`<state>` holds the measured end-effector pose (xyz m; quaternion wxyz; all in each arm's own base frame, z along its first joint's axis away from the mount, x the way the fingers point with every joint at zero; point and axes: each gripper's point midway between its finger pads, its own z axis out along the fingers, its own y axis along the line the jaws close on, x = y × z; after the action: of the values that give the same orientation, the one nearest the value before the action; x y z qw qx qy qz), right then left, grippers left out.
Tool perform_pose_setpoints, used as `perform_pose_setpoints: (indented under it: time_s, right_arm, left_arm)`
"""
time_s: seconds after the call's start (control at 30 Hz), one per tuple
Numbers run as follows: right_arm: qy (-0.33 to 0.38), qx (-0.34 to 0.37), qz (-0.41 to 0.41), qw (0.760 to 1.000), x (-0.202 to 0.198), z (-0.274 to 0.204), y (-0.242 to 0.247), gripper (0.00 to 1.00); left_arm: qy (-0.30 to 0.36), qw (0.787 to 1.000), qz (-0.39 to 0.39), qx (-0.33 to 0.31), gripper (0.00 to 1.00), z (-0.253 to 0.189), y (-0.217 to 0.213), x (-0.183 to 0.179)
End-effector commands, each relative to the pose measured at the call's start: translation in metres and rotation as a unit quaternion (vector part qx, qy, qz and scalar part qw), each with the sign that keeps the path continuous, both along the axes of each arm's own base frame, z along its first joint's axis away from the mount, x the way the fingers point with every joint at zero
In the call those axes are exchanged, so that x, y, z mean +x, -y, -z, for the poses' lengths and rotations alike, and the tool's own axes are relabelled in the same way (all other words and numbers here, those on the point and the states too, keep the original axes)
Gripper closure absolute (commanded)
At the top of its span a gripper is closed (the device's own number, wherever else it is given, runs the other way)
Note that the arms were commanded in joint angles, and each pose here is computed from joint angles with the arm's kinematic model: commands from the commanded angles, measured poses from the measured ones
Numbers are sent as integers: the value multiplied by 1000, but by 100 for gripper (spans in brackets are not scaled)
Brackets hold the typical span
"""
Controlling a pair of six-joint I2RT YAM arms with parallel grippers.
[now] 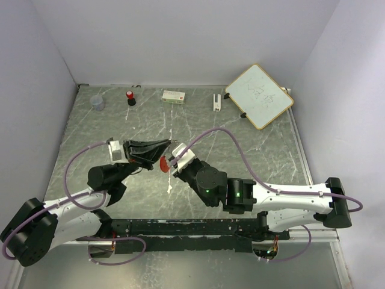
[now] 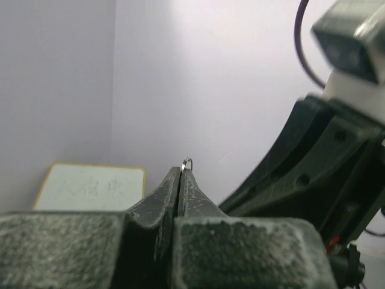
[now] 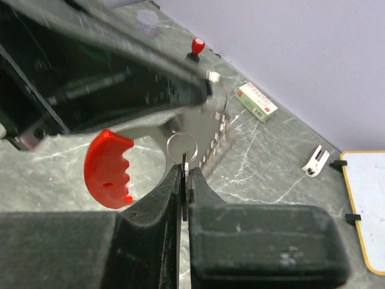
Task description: Remove the keys from the keyring
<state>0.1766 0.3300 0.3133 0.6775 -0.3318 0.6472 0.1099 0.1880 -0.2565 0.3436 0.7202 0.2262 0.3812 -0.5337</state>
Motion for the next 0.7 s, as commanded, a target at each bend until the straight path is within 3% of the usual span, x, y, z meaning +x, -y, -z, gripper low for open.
perform_pose_setpoints:
  time_s: [0.0,0.13,0.3,0.43,0.67]
  right_arm:
    - [-12,-6,-5,1000,-2,12,4,100]
    - [-10,-6,-5,1000,-2,14,5,100]
    - [-4,-10,19,1000,3,8,15,100]
    - [8,-6,64,998,11,-6,40,100]
    - [-9,61,122,991,40,-28,80,100]
  left_arm:
    - [57,994,-4,-98,93,-45,-26,-18]
    - [64,990,12,-125,93,-51,-30,-23]
    - [48,993,-6,-111,93,-41,-28,-15]
    - [19,996,-44,-68,93,-27,-25,1]
    - [-47,991,-124,17,93,9,-24,36]
